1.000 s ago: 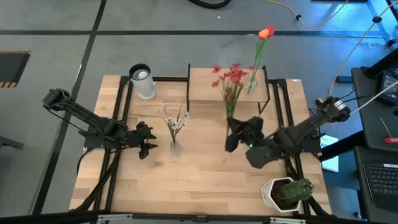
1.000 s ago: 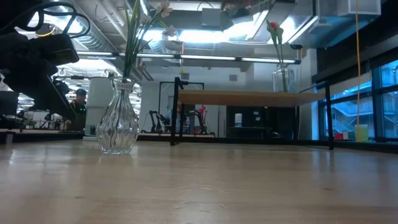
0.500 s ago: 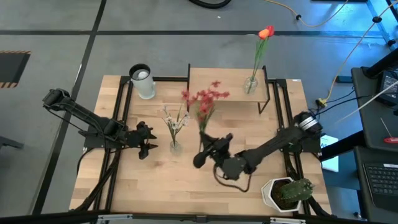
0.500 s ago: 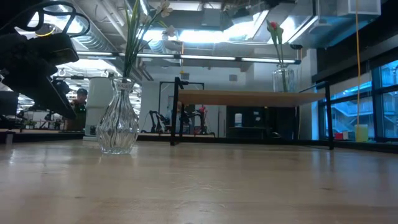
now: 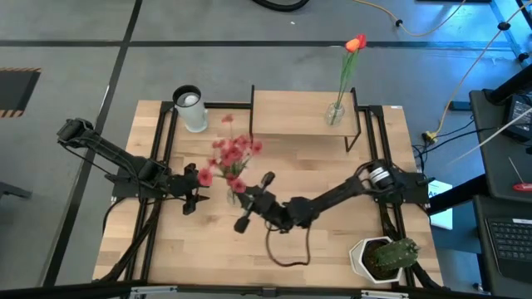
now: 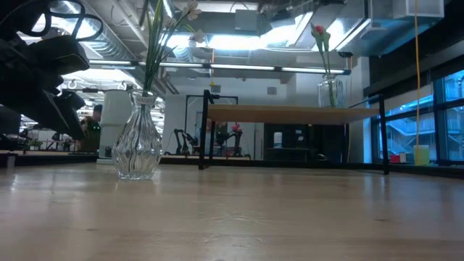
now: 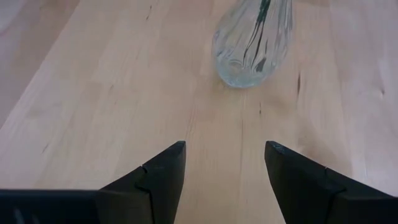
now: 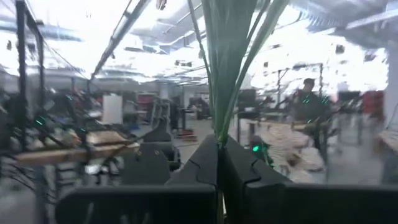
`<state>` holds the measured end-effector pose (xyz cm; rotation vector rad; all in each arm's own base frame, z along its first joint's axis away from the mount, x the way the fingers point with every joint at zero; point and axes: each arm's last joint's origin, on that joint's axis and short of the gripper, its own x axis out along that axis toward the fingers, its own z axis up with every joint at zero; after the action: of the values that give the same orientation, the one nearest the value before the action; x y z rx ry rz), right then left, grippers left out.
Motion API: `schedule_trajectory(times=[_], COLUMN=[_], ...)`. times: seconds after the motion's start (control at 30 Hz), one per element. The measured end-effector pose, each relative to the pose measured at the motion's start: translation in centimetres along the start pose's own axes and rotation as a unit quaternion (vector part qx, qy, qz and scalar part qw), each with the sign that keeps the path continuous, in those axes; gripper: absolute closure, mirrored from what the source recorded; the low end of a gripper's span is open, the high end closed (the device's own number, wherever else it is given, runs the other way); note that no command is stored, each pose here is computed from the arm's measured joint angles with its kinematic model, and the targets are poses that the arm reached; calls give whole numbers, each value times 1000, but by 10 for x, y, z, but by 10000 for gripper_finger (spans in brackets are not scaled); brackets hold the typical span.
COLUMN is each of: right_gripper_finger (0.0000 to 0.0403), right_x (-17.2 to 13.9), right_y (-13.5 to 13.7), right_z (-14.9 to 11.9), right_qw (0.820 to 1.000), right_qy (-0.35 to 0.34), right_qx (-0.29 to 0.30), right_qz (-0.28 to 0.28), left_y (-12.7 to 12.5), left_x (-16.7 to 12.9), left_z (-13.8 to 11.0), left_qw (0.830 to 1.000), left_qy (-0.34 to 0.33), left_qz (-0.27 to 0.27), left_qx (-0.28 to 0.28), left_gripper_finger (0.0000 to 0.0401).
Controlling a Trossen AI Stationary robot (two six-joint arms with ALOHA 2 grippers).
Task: Pick and place flowers into a vace then onto a shelf
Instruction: Put the red flowers into the transparent vase
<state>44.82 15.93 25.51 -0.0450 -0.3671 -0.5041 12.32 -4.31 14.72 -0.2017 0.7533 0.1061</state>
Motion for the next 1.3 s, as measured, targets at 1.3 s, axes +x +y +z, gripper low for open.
schedule_trajectory(times=[1.3], right_gripper_finger=[396], right_x=[15], right_y=[-20], right_z=[-89], right_qw=[988], right_qy=[120], right_qx=[-91], right_qz=[-14], left_y=[0], left_x=[0], left_z=[-1], left_qw=[1000], left_qy=[14], left_qz=[-12], left_qx=[2], left_gripper_finger=[189])
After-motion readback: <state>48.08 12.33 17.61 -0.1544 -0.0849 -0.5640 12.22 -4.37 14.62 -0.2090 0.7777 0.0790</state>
